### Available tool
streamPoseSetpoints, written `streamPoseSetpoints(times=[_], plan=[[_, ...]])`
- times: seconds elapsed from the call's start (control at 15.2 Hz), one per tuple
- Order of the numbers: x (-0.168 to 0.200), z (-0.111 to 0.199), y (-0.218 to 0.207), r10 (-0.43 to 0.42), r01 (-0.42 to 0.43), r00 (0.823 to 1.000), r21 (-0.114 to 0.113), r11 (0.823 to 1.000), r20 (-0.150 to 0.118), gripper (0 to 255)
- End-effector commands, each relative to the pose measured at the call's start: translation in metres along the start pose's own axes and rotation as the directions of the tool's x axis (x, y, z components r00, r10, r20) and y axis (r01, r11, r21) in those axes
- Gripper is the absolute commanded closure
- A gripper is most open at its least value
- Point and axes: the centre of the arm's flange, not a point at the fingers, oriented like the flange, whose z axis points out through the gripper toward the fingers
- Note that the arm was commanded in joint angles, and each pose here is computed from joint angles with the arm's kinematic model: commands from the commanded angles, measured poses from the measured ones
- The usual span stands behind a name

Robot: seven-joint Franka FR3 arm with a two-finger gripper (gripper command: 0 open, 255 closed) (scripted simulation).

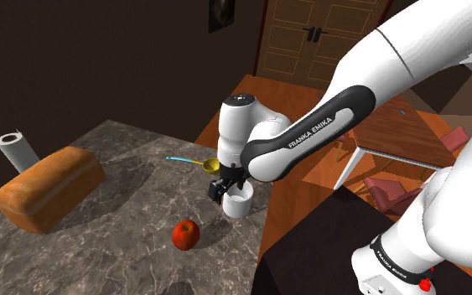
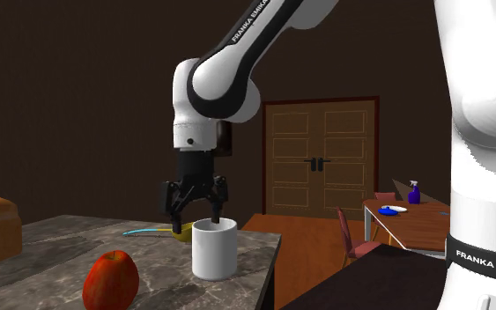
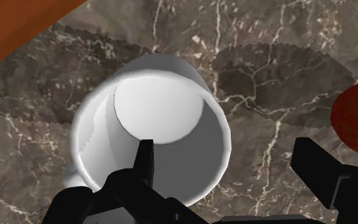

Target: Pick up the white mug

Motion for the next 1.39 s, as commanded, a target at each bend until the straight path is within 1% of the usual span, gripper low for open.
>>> streamPoseSetpoints(times=[0.0, 0.26, 0.4, 0.46, 1.06, 1.32], plan=[[0.001, 0.011, -0.001, 0.000, 0.000, 1.000, 0.000, 1.000, 0.000, 0], [0.001, 0.035, -0.001, 0.000, 0.000, 1.000, 0.000, 1.000, 0.000, 0], [0.001, 0.035, -0.001, 0.000, 0.000, 1.000, 0.000, 1.000, 0.000, 0], [0.001, 0.035, -0.002, 0.000, 0.000, 1.000, 0.000, 1.000, 0.000, 255], [0.001, 0.035, -0.001, 0.000, 0.000, 1.000, 0.000, 1.000, 0.000, 255], [0.001, 0.014, -0.001, 0.000, 0.000, 1.000, 0.000, 1.000, 0.000, 255]])
